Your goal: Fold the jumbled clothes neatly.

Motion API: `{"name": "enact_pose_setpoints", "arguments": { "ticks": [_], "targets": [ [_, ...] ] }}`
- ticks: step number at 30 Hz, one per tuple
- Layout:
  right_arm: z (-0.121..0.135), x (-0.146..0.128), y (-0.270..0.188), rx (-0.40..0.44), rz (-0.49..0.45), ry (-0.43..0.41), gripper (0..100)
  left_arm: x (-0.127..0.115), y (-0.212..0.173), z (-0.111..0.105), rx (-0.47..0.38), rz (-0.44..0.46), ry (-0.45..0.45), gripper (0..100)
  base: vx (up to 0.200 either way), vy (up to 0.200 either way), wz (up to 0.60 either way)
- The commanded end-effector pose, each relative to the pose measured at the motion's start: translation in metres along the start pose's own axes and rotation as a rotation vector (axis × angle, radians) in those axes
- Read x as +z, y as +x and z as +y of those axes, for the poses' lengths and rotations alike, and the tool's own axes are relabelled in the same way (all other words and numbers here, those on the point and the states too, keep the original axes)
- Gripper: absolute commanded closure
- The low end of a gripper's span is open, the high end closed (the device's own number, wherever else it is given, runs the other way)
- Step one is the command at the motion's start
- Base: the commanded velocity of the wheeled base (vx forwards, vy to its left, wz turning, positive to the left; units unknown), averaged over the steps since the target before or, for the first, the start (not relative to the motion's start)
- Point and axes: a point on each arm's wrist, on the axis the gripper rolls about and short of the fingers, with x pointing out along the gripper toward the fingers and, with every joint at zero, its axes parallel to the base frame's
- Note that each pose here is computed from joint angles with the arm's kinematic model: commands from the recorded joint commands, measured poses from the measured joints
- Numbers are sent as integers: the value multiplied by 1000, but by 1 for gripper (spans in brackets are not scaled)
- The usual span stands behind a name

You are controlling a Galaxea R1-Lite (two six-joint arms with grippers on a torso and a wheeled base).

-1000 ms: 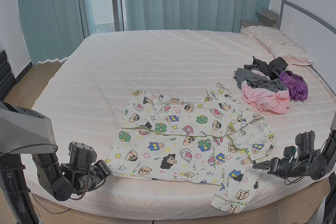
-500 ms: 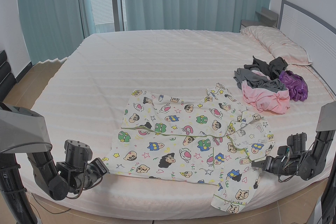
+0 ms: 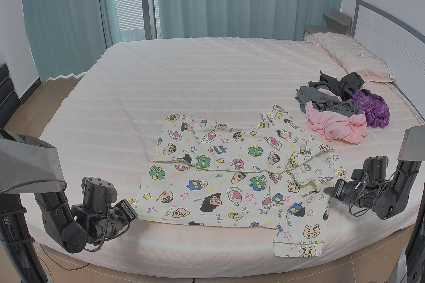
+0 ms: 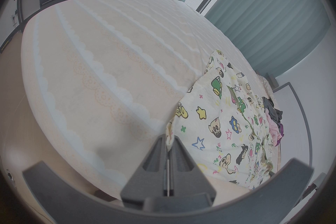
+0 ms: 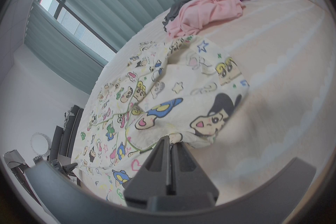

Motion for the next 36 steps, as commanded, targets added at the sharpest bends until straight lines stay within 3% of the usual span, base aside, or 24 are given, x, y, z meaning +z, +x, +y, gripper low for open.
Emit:
{"name": "enact_pose_setpoints", "arguments": {
  "ticks": [1,4,5,13,21,27,30,36],
  "targets": [
    [2,8,7,14,-26,-8,100,-1,2,1,7,5,4,100,0,0,0],
    [2,13,13,20,-40,-11,100,-2,2,2,9,9,7,100,0,0,0],
    [2,15,15,21,-41,-12,0,-3,4,2,14,13,8,100,0,0,0],
    [1,4,-7,2,-5,0,0,-5,7,4,22,20,11,100,0,0,0],
    [-3,6,-48,-15,-54,32,0,-6,4,2,13,20,15,100,0,0,0],
    [6,-29,-65,-5,77,15,0,-7,-1,2,6,25,22,100,0,0,0],
    [8,-55,-69,-13,198,-29,0,-9,-6,0,-5,27,29,100,0,0,0],
    [3,-79,-64,-39,329,-91,0,-10,-7,-1,-11,29,33,100,0,0,0]
  ]
}}
